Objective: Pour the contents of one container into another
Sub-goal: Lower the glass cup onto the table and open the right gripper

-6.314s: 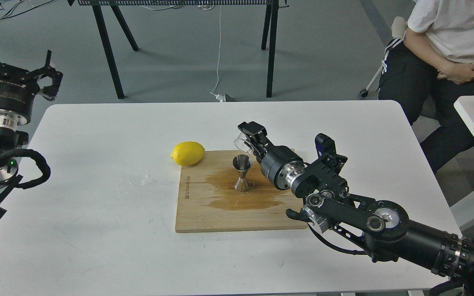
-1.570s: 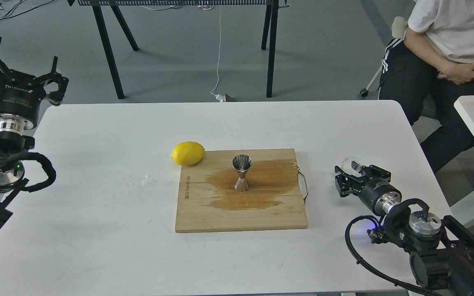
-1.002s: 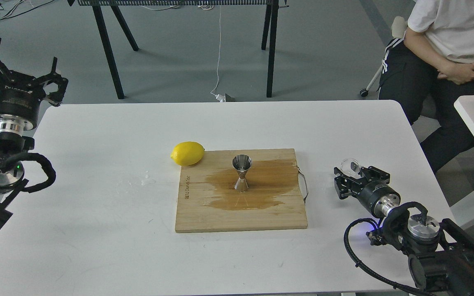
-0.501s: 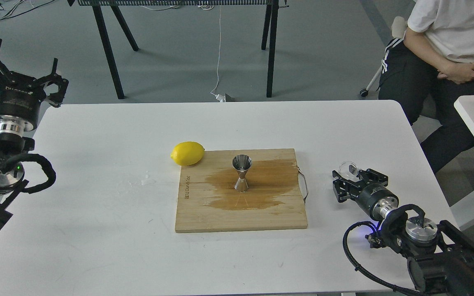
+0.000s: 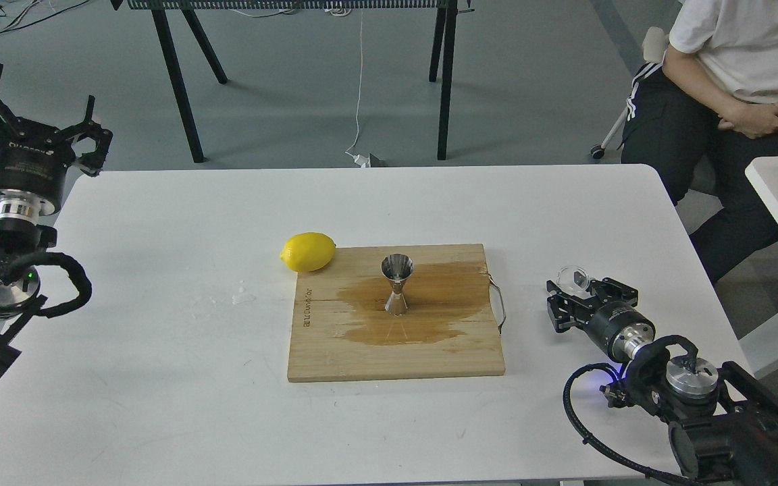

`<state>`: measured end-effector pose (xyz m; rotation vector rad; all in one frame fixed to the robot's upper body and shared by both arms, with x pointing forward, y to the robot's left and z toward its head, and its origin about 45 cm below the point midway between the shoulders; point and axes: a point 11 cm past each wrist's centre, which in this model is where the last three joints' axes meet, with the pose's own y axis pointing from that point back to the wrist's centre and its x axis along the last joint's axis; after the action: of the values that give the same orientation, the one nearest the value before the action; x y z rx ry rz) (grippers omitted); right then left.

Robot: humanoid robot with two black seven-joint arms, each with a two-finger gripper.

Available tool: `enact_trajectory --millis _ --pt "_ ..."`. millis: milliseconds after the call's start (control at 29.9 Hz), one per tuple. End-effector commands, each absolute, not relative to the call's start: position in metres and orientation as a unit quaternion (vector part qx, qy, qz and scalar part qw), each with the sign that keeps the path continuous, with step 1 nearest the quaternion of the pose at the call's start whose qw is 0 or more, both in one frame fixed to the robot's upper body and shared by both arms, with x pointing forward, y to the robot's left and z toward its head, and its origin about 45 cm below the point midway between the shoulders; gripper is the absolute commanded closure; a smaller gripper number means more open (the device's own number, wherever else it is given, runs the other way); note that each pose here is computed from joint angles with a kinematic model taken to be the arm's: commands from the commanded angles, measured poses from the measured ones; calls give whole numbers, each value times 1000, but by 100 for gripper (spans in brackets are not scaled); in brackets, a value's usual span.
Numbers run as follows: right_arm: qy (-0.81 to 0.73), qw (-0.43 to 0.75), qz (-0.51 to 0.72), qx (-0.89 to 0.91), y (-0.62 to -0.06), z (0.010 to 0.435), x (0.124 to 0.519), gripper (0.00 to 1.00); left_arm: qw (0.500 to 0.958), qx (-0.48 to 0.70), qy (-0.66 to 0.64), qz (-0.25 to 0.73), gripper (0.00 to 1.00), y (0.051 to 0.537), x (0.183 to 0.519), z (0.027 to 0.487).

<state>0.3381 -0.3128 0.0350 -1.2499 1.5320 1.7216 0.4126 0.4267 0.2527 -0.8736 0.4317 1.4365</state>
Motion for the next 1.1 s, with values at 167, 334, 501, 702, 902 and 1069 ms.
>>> enact_trajectory --millis 167,334,501,702,902,1069 --pt "564 261 630 -465 -316 33 336 65 646 -383 190 632 0 427 412 252" --pt "563 262 631 -465 -314 34 337 40 647 -383 190 632 0 426 412 252" --pt "565 262 630 -463 -315 33 337 20 647 -383 190 631 0 426 413 252" --pt "566 264 629 -462 -316 33 337 5 647 -382 190 632 0 426 412 251" --pt "560 267 629 -469 -314 35 335 17 647 -382 190 632 0 426 413 252" --pt "549 280 621 -485 -312 40 338 50 647 -382 190 631 0 426 413 252"
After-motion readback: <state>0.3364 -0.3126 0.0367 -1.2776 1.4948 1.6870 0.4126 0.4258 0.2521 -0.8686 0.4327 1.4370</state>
